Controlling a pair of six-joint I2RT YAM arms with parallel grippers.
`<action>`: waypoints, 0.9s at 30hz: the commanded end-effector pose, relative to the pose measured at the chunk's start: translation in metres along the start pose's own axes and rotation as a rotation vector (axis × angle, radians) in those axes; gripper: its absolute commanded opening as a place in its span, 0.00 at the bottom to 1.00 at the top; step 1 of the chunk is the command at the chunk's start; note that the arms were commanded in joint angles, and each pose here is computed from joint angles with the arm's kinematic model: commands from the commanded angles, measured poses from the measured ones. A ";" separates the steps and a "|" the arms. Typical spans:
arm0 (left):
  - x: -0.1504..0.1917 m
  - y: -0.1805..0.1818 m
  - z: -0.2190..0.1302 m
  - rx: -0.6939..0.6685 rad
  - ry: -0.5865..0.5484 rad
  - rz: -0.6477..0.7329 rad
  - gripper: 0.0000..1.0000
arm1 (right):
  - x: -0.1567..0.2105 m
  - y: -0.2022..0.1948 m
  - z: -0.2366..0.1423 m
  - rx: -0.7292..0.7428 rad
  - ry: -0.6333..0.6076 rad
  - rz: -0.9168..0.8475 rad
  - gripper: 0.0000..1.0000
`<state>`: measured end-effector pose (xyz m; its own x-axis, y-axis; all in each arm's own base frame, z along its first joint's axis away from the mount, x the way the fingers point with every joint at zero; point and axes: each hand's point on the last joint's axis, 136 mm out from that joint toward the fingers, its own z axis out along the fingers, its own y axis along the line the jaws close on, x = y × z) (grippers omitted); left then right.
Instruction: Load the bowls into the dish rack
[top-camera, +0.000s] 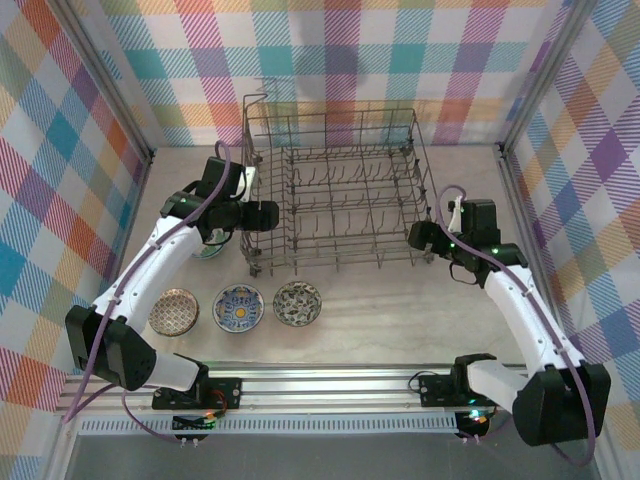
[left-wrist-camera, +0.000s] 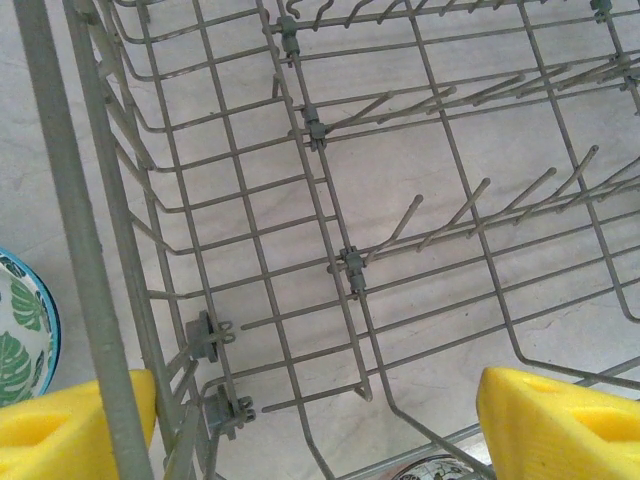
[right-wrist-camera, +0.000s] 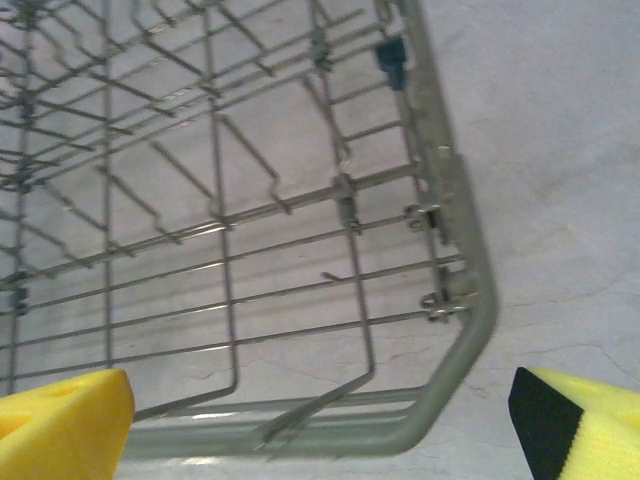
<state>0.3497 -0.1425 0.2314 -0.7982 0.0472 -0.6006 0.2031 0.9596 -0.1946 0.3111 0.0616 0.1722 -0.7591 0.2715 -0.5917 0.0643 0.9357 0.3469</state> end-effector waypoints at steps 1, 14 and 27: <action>0.014 -0.019 0.000 0.078 0.042 0.021 0.82 | -0.018 -0.014 0.000 0.066 -0.044 0.025 0.96; 0.013 -0.029 0.007 0.080 0.042 0.033 0.82 | -0.014 -0.068 0.005 0.305 -0.029 0.064 0.81; 0.015 -0.063 0.027 0.112 0.068 0.092 0.82 | 0.002 -0.112 -0.023 0.431 -0.095 0.145 0.71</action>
<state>0.3492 -0.1823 0.2305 -0.7784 0.1044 -0.6190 0.2668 0.9476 -0.1758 0.3033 -0.0300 0.1568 -0.6612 0.3830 -0.6450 0.3764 0.9132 0.1564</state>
